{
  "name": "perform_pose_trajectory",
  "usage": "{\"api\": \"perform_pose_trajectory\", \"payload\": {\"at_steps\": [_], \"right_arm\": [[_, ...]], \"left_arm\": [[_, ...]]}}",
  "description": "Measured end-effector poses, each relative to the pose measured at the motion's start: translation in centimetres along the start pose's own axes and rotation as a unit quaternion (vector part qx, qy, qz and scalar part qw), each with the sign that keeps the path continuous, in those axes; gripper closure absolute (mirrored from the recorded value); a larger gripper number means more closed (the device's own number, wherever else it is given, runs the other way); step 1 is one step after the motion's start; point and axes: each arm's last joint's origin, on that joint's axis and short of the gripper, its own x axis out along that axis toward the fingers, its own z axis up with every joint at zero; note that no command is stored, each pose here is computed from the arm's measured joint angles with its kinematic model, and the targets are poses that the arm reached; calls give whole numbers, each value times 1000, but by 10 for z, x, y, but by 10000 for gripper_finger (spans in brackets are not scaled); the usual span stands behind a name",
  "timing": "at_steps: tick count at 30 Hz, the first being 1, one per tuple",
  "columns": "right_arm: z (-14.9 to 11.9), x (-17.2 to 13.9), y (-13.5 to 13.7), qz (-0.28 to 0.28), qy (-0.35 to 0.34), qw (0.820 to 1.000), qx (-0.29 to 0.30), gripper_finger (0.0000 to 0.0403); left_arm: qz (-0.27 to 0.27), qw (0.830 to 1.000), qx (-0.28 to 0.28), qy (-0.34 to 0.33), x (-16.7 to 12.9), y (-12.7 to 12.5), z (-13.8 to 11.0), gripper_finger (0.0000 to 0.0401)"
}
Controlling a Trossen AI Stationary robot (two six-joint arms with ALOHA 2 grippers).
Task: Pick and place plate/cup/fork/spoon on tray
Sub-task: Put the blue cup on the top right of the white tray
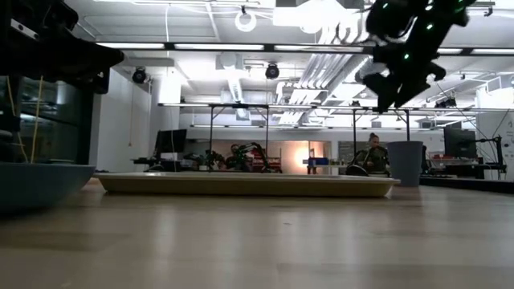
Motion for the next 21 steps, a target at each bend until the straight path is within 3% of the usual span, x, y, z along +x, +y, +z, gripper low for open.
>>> {"api": "perform_pose_trajectory", "payload": {"at_steps": [7, 21], "right_arm": [[-2, 32, 6, -30, 71, 997, 11, 178], [-7, 73, 12, -113, 100, 988, 25, 183]], "left_arm": [[0, 1000, 0, 0, 0, 0, 0, 401], [0, 1000, 0, 0, 0, 0, 0, 400]]}}
